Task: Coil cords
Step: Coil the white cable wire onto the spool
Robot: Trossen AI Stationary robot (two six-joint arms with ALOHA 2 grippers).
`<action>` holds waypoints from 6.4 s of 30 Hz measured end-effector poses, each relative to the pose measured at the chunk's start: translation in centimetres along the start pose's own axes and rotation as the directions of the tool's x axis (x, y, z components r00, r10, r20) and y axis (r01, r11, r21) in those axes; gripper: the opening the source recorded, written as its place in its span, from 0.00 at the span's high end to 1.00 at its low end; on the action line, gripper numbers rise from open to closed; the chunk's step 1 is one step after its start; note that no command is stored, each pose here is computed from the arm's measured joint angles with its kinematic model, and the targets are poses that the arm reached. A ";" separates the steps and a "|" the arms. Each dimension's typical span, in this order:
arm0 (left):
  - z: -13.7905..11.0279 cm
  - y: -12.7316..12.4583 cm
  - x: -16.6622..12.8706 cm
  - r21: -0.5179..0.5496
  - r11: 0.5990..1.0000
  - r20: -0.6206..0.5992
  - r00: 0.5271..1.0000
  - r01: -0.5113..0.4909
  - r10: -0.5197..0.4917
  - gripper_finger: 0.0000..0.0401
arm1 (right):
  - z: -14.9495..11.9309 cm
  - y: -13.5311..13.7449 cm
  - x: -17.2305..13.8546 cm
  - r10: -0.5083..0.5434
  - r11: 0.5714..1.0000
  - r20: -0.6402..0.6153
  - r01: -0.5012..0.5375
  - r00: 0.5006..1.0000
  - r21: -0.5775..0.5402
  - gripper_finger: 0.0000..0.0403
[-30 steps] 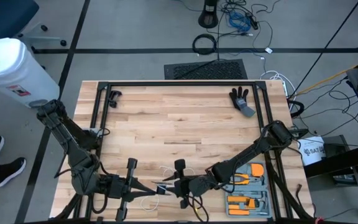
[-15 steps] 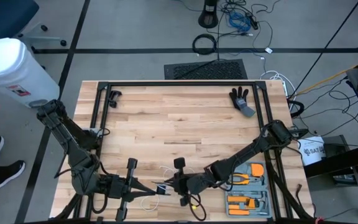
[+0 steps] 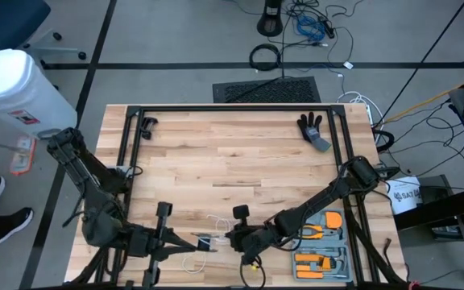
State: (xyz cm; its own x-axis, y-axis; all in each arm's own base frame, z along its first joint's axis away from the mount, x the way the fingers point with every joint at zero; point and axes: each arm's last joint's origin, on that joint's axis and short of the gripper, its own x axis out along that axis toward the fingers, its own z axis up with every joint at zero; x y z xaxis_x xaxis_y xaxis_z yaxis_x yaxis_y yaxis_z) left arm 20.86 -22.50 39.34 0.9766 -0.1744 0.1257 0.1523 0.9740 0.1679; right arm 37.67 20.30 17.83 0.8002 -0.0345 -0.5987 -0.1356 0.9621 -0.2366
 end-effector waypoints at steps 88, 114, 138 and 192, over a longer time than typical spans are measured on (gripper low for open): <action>1.1 -4.0 1.4 0.060 0.995 -0.245 0.964 -0.085 0.098 1.00 | 3.5 1.1 -0.9 -0.030 0.992 0.365 -0.017 0.931 0.125 0.59; 1.3 -4.1 1.4 0.044 0.995 -0.233 0.968 -0.089 0.097 1.00 | 3.1 0.3 0.3 -0.009 0.990 0.357 -0.041 0.934 0.134 0.98; -0.4 -5.3 -0.3 0.098 0.994 -0.373 0.928 0.041 -0.002 1.00 | 4.8 1.8 -8.2 0.210 0.977 0.261 -0.209 0.942 -0.032 1.00; -4.3 -1.7 3.2 0.013 0.995 -0.515 0.854 0.095 -0.075 1.00 | 6.3 3.6 -11.6 0.095 0.995 0.283 -0.093 0.955 -0.019 0.96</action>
State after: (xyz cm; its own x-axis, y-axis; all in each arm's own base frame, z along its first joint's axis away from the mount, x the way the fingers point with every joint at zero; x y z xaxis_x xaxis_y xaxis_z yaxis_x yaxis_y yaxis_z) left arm 24.35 -24.05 35.30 0.9006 -0.1473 -0.4089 0.2425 0.9510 0.1916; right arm 31.52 25.85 28.74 0.9161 0.1345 -0.3777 -0.2205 0.9558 -0.1946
